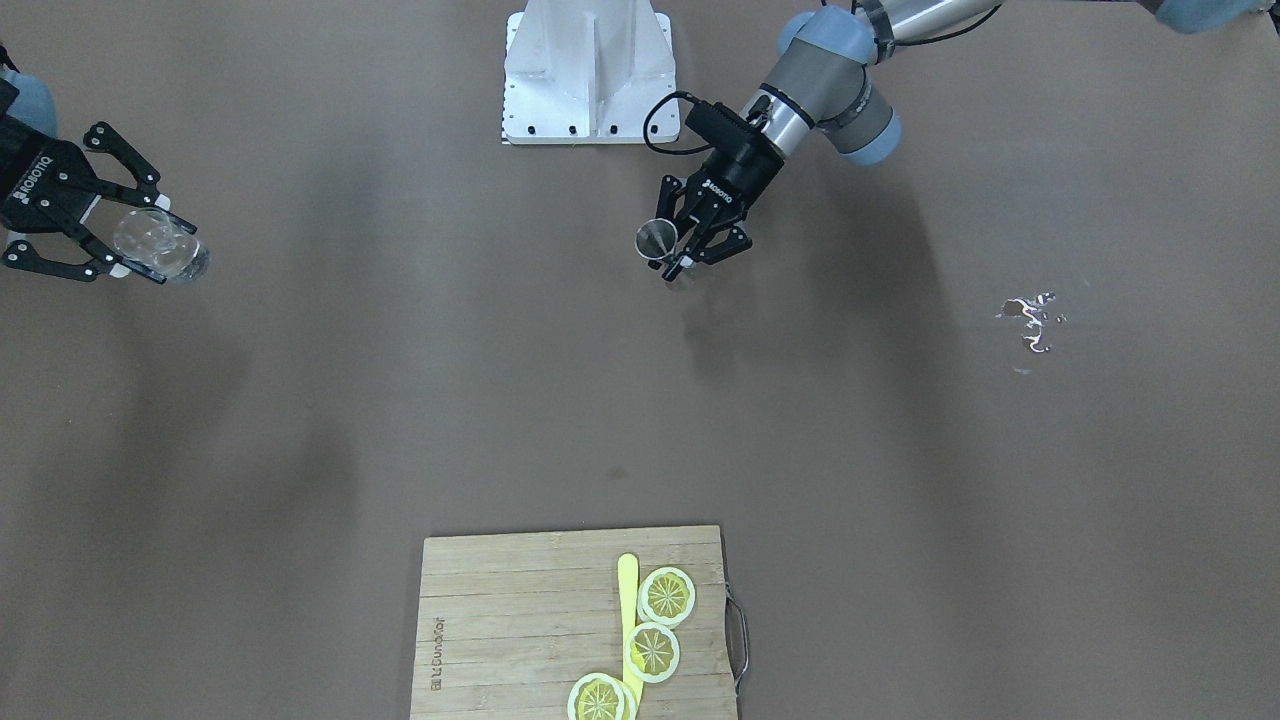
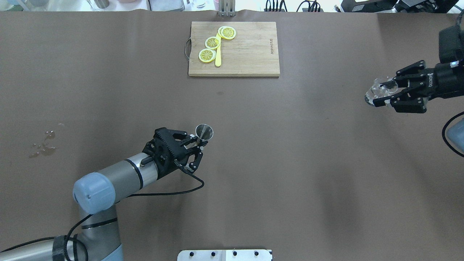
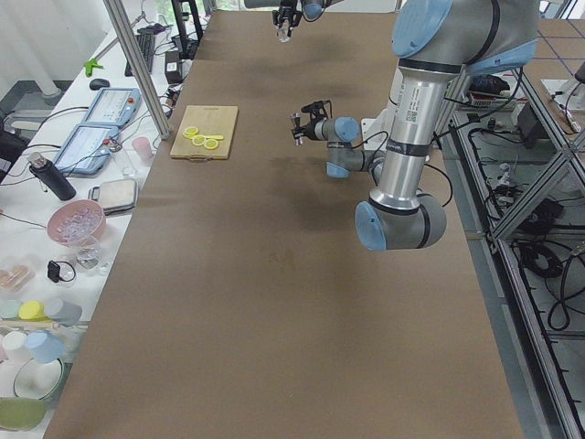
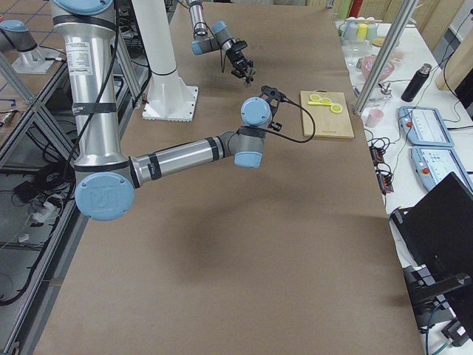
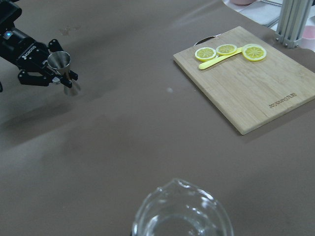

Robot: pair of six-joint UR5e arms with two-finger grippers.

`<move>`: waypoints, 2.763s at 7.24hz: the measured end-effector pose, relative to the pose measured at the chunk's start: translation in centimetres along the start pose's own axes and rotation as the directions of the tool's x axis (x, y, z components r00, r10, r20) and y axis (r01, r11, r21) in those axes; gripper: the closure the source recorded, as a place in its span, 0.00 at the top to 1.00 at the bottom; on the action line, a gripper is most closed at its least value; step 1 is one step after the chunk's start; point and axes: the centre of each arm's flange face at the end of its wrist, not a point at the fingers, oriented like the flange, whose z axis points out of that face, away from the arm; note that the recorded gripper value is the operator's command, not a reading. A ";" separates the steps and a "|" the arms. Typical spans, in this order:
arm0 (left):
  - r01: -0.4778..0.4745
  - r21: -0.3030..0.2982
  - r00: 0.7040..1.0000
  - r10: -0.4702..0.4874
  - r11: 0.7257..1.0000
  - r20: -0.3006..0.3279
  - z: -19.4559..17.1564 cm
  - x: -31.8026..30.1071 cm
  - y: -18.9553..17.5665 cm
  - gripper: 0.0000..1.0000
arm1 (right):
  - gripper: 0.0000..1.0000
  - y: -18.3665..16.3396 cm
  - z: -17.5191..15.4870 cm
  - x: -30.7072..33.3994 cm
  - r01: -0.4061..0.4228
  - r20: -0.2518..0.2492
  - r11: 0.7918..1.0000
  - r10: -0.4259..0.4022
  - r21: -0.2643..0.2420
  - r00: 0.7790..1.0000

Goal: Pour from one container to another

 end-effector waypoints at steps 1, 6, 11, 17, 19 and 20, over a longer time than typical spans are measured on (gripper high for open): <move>-0.075 0.005 0.995 0.075 0.997 -0.061 2.7 -0.7 -2.7 0.00 | 0.00 -1.0 1.8 -0.7 0.022 0.029 1.000 -0.022 -0.010 0.999; -0.338 -0.003 0.906 0.325 0.941 -0.272 12.1 -4.6 -10.7 0.00 | 0.00 -5.8 8.0 -3.9 0.127 0.132 0.991 -0.120 -0.041 0.984; -0.352 0.034 0.873 0.342 0.935 -0.347 17.7 -1.7 -13.8 0.00 | 0.00 -9.0 11.1 -3.4 0.166 0.105 0.972 -0.150 -0.164 0.983; -0.329 0.049 0.873 0.324 0.943 -0.365 18.4 0.5 -15.4 0.00 | 0.00 -9.2 12.8 -4.1 0.162 0.102 0.933 -0.136 -0.322 0.985; -0.328 0.057 0.872 0.326 0.943 -0.365 18.3 0.7 -15.5 0.00 | 0.00 -9.5 12.8 -4.5 0.145 0.099 0.918 -0.117 -0.369 0.988; -0.327 0.066 0.871 0.327 0.943 -0.367 18.3 0.9 -15.6 0.00 | 0.00 -10.1 12.7 -5.0 0.141 0.093 0.904 -0.112 -0.403 0.989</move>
